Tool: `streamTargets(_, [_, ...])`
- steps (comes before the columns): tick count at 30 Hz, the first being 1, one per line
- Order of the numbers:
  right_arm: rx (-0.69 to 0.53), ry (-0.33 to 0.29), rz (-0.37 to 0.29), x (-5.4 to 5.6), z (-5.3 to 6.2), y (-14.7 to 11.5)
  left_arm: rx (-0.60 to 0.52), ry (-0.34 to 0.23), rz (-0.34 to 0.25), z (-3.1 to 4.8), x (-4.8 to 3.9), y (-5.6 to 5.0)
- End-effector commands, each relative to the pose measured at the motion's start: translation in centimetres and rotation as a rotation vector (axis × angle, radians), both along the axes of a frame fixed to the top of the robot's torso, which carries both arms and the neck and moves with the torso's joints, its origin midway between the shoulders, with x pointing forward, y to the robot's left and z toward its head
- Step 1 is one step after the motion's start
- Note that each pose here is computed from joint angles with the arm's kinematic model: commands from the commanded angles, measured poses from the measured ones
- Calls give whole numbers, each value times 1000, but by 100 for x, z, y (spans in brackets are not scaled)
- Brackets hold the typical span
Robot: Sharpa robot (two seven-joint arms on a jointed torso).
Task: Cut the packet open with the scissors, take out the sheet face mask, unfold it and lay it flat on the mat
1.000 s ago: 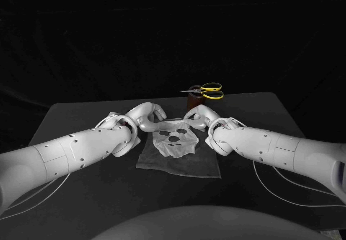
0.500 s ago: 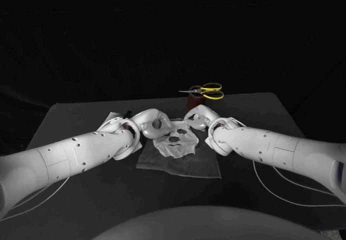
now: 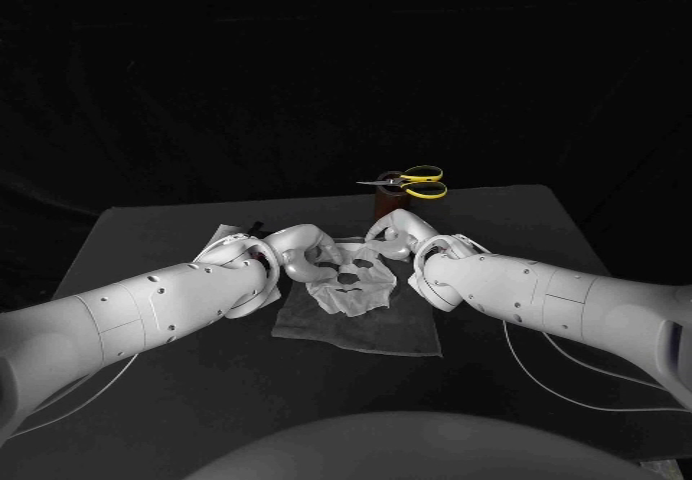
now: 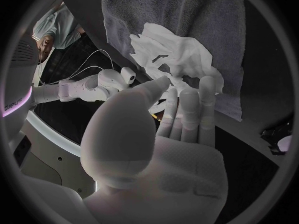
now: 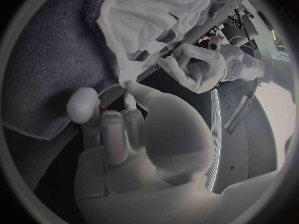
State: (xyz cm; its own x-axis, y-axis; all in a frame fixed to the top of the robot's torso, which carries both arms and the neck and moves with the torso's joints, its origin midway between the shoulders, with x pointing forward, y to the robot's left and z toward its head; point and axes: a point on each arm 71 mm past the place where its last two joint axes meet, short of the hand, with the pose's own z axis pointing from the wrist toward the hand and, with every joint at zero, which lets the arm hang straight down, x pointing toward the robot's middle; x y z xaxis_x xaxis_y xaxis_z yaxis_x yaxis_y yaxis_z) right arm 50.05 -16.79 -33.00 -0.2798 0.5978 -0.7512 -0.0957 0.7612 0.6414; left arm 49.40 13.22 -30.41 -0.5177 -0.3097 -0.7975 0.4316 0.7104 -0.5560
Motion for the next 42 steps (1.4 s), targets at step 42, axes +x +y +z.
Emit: streamTargets(42, [56, 23, -118, 76, -13, -95, 124, 131, 11, -132, 1, 36])
